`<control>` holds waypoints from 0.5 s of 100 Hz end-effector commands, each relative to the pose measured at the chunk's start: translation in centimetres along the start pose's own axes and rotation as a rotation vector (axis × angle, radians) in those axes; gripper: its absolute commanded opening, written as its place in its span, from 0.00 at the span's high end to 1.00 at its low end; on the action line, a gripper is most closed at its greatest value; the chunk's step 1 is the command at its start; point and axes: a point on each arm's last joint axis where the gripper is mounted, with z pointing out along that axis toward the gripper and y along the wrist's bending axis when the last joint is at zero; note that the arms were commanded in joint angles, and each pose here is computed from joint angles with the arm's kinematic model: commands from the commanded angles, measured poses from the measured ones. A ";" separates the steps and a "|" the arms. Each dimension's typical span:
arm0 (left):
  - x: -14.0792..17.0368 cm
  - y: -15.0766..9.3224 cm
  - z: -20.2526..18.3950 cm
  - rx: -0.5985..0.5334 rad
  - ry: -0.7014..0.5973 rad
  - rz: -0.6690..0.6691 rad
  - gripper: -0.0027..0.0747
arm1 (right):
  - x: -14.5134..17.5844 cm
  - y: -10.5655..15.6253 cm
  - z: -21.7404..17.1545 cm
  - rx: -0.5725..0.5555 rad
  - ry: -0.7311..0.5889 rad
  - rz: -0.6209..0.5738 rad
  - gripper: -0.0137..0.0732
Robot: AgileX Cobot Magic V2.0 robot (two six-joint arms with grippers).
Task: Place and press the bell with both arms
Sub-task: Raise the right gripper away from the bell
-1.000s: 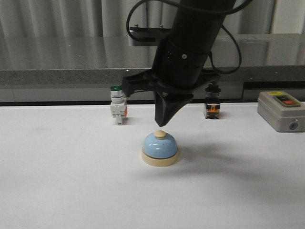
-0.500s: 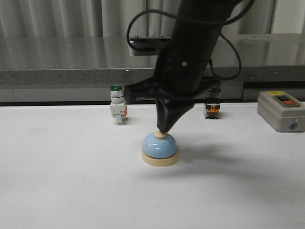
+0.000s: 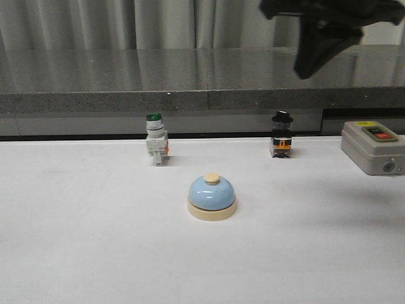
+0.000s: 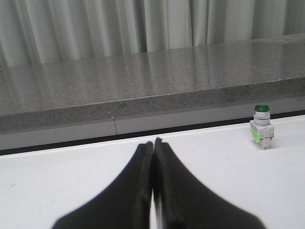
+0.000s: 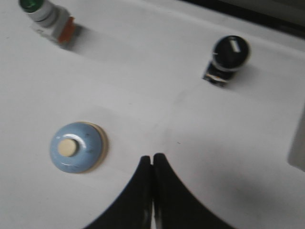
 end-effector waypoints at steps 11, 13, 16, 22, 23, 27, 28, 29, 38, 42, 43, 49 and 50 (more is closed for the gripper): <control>0.4 -0.1 -0.1 -0.002 -0.075 -0.019 0.99 | 2.2 -4.1 -5.4 0.090 -0.147 0.079 0.91; 0.4 -0.1 -0.1 -0.002 -0.075 -0.019 0.99 | 2.4 -4.4 -5.8 0.097 -0.163 0.086 0.91; 0.4 -0.1 -0.1 -0.002 -0.075 -0.019 0.99 | 3.2 -4.7 -6.1 0.106 -0.170 0.097 0.91; 0.4 -0.1 -0.1 -0.002 -0.075 -0.019 0.99 | 4.4 -5.1 -7.2 0.122 -0.209 0.111 0.91; 0.4 -0.1 -0.1 -0.002 -0.075 -0.019 0.99 | 4.7 -5.2 -7.2 0.126 -0.206 0.115 0.91; 0.4 -0.1 -0.1 -0.002 -0.075 -0.019 0.99 | 5.5 -5.3 -8.0 0.134 -0.237 0.122 0.91; 0.4 -0.1 -0.1 -0.002 -0.075 -0.019 0.99 | 5.8 -5.4 -7.9 0.135 -0.238 0.123 0.91; 0.4 -0.1 -0.1 -0.002 -0.075 -0.019 0.99 | 6.0 -5.3 -8.3 0.136 -0.249 0.123 0.91; 0.4 -0.1 -0.1 -0.002 -0.075 -0.019 0.99 | 8.3 -5.2 -9.6 0.144 -0.299 0.126 0.91; 0.4 -0.1 -0.1 -0.002 -0.075 -0.019 0.99 | 9.4 -5.0 -9.9 0.144 -0.311 0.125 0.91; 0.4 -0.1 -0.1 -0.002 -0.075 -0.019 0.99 | 9.6 -4.9 -10.2 0.144 -0.325 0.124 0.91; 0.4 -0.1 -0.1 -0.002 -0.075 -0.019 0.99 | 11.2 -4.7 -10.8 0.145 -0.350 0.122 0.91; 0.4 -0.1 -0.1 -0.002 -0.075 -0.019 0.99 | 11.5 -4.6 -11.2 0.145 -0.364 0.121 0.91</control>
